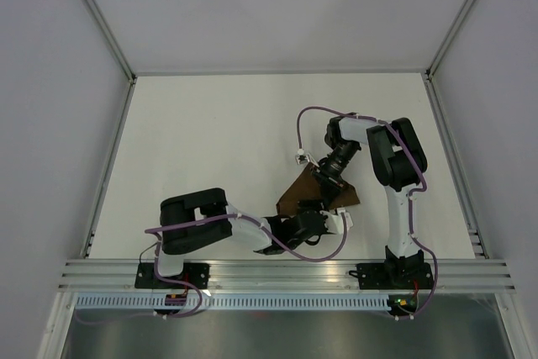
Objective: Fold the napkin, place the utensils inside, and roll it up
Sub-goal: Roll the napkin with the utensil
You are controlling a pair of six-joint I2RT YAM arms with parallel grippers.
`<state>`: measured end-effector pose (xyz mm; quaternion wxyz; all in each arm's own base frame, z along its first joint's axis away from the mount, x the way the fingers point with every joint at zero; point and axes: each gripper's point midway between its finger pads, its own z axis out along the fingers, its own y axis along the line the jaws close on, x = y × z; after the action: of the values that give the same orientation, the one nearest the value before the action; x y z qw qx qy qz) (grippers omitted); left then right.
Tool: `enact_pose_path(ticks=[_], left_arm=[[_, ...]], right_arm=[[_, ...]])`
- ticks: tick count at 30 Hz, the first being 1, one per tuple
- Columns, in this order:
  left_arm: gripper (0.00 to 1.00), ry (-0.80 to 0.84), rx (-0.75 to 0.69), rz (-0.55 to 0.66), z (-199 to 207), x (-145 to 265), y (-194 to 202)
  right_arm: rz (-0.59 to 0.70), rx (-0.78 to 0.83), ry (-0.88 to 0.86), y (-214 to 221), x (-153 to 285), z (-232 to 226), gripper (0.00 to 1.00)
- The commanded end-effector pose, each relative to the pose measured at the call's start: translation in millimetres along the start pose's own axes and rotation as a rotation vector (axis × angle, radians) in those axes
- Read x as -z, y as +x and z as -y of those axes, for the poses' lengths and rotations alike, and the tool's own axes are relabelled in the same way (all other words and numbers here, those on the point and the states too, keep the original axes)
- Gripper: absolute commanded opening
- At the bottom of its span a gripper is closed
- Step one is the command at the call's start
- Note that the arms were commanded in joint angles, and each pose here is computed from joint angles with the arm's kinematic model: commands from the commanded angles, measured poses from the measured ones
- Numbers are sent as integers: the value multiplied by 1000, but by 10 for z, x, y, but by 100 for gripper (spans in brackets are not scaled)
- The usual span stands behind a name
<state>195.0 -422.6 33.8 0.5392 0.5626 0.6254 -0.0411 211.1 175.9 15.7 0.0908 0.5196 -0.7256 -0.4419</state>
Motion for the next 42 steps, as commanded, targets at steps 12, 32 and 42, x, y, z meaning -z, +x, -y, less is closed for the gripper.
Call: enact_pose_path(ticks=[12,32,42], left_arm=[[16,208,104,-133,282,-3,442],[10,507,396,-205,305,59,550],[12,646,596,-299,166,-2,672]], right_arm=[[-56,116,119,59,19,388,46],[262,145,480,-487,1093,209,68],[464,233,795,-229,1544,38,69]])
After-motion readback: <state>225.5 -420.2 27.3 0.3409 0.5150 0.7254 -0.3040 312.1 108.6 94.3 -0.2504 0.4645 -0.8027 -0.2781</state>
